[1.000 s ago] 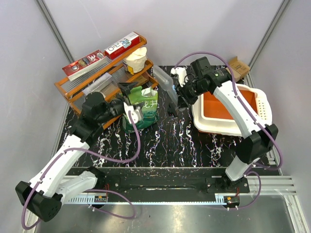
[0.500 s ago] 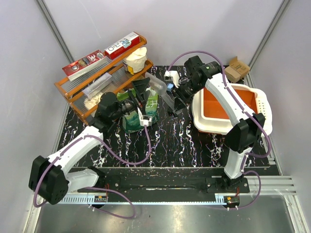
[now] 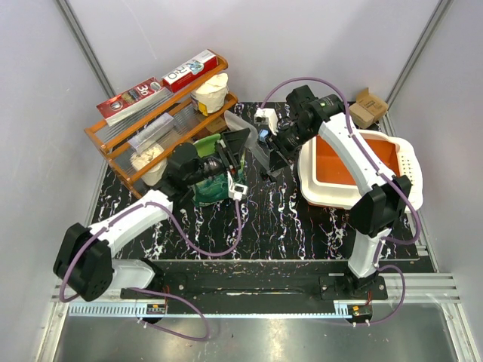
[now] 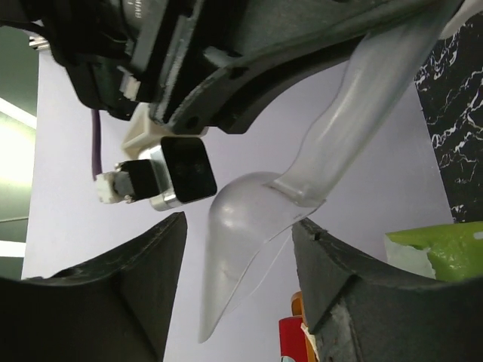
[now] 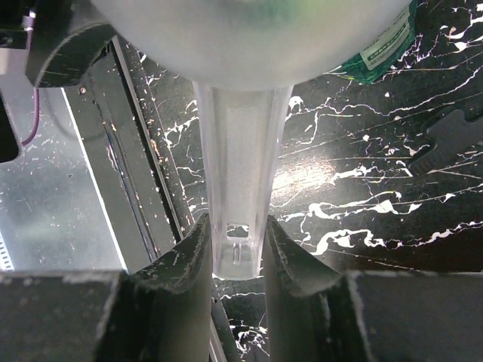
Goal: Fill the litter box with clean litter
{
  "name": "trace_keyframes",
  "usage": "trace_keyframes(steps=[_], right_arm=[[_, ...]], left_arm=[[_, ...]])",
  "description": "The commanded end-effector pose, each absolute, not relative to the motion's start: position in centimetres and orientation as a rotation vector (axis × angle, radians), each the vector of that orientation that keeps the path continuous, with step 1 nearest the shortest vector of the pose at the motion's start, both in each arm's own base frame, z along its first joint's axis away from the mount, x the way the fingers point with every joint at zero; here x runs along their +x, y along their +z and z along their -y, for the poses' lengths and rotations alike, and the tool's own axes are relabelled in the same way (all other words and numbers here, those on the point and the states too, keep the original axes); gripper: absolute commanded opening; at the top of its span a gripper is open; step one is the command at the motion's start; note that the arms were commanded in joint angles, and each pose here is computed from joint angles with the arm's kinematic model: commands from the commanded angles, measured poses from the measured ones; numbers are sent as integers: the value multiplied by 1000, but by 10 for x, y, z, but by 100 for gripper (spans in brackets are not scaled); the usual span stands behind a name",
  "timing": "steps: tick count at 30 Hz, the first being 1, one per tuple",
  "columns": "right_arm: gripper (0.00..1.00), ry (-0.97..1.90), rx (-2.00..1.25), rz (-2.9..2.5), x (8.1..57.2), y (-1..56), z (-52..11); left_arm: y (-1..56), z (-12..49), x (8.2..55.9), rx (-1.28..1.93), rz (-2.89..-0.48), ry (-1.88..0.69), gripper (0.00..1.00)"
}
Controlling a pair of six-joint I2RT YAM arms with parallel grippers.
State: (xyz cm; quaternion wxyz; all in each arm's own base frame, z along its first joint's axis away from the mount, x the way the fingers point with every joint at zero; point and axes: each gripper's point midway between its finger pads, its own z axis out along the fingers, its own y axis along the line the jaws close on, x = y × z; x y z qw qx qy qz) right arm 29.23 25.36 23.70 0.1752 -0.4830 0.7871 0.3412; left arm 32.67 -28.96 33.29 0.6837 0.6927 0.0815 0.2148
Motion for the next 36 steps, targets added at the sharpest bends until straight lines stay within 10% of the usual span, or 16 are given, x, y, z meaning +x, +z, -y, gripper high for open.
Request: trace_keyframes(steps=[1, 7, 18, 24, 36], right_arm=[[0, 1027, -1392, -2272, 268, 249, -247], [4, 1014, -1381, -2289, 268, 248, -244], [90, 867, -753, -1803, 374, 421, -197], [97, 827, -631, -1573, 392, 471, -196], [96, 1262, -597, -1611, 359, 464, -226]], left_arm=[[360, 297, 331, 1518, -87, 560, 57], [357, 297, 340, 1515, -113, 600, 0], [397, 269, 370, 1388, -713, 453, 0], [395, 265, 363, 1206, -1338, -41, 0], [350, 270, 334, 1155, -1526, -283, 0]])
